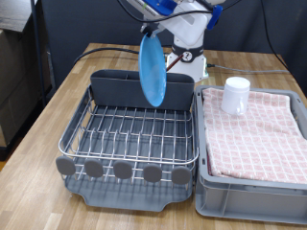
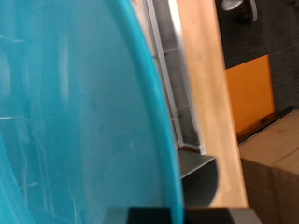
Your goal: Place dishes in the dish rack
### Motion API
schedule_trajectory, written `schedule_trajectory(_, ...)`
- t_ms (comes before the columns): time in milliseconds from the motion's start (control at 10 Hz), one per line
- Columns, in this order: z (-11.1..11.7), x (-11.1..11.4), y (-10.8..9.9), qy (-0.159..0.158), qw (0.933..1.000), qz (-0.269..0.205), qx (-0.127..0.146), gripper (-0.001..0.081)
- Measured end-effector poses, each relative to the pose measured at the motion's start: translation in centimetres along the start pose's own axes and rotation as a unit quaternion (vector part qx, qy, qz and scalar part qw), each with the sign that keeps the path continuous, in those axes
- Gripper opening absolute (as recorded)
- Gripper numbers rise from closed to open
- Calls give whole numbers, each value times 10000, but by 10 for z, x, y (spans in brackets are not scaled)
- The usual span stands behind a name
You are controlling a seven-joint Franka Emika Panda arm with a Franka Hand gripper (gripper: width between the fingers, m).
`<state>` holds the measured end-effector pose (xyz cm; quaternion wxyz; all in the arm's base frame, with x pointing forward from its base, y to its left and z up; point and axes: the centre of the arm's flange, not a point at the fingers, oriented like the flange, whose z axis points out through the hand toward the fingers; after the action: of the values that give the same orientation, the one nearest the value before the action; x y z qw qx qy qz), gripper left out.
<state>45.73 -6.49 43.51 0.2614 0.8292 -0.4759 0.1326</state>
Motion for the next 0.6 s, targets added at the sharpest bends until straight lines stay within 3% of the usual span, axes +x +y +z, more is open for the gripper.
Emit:
schedule_trajectory(300,23,35,20,368,9985,-405,-100,17)
schedule_trajectory(600,42,70,34,799,9923,-948,67,17)
